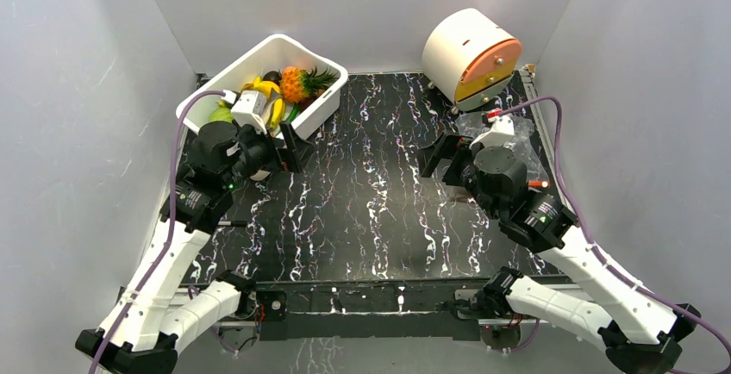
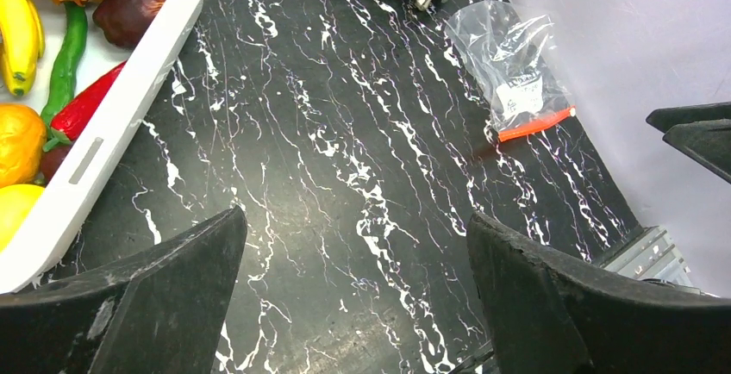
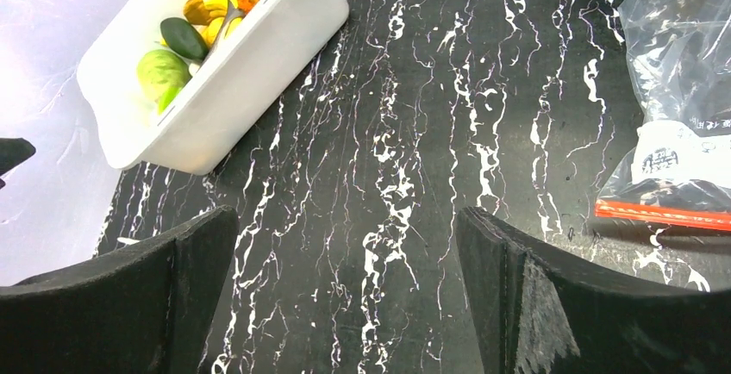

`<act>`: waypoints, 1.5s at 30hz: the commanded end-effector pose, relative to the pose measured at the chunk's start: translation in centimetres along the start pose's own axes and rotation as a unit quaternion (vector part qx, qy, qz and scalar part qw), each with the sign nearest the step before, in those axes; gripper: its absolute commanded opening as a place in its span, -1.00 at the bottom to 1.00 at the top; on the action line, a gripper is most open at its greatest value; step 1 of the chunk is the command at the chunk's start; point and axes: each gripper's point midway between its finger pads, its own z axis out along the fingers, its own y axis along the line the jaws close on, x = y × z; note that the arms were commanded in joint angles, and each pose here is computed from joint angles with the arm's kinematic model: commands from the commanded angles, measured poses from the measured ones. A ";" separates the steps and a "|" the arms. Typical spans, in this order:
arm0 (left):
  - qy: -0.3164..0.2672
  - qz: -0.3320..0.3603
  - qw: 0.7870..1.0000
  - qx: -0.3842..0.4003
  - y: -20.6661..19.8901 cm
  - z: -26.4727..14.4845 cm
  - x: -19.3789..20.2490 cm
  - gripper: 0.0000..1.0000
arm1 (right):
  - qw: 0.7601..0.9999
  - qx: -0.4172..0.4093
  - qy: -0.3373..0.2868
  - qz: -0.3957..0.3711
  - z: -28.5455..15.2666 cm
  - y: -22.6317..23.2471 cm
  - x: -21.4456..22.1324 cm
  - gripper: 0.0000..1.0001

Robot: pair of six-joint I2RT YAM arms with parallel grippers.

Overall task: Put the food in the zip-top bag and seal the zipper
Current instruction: Pick up the zipper food storage bag at the center of the board.

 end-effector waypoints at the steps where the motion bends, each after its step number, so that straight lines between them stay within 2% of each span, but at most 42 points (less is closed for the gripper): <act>1: -0.016 0.001 1.000 0.000 0.1 -0.5 -0.2 0.97 | 1.000 -0.008 -0.013 -0.005 0.2 0.4 -0.5 0.96; 6: 0.004 -0.008 1.000 -0.001 0.6 0.3 1.4 0.97 | 0.998 0.064 -0.001 -0.002 1.4 -1.5 0.2 0.96; 11: 0.040 -0.001 0.999 -0.001 1.1 1.6 2.9 0.97 | 0.996 0.073 0.022 0.039 2.5 -1.0 1.6 0.95; 15: 0.059 -0.012 0.998 -0.011 1.7 2.4 4.1 0.97 | 0.992 0.115 0.016 0.052 3.5 -2.1 2.0 0.85; 18: 0.073 -0.021 0.997 -0.010 2.0 3.0 5.4 0.97 | 0.989 0.144 0.008 0.044 4.4 -3.1 2.0 0.66; 22: 0.091 -0.035 0.995 0.004 2.2 3.9 7.9 0.97 | 0.985 0.156 0.010 0.067 6.1 -4.6 2.5 0.30; 25: 0.090 -0.047 0.995 0.005 2.4 4.0 8.7 0.97 | 0.982 0.158 0.025 0.097 7.4 -6.5 2.6 0.24; 28: 0.087 -0.043 0.995 0.004 2.5 3.7 9.0 0.97 | 0.976 0.180 0.018 0.119 8.2 -9.3 2.3 -0.17; 29: 0.085 -0.038 0.996 0.005 2.6 3.6 9.1 0.97 | 0.974 0.191 0.015 0.124 8.4 -10.3 2.3 -0.23; 32: 0.080 -0.020 0.997 0.011 2.9 3.3 10.0 0.97 | 0.960 0.233 0.015 0.152 8.7 -13.7 2.6 -0.22; 38: 0.075 -0.002 0.997 0.032 2.5 2.7 10.5 0.97 | 0.914 0.312 -0.015 0.259 7.4 -20.4 3.4 -0.18; 45: 0.069 0.015 0.996 0.047 2.0 2.1 10.1 0.97 | 0.881 0.343 -0.057 0.321 5.9 -25.1 4.3 -0.23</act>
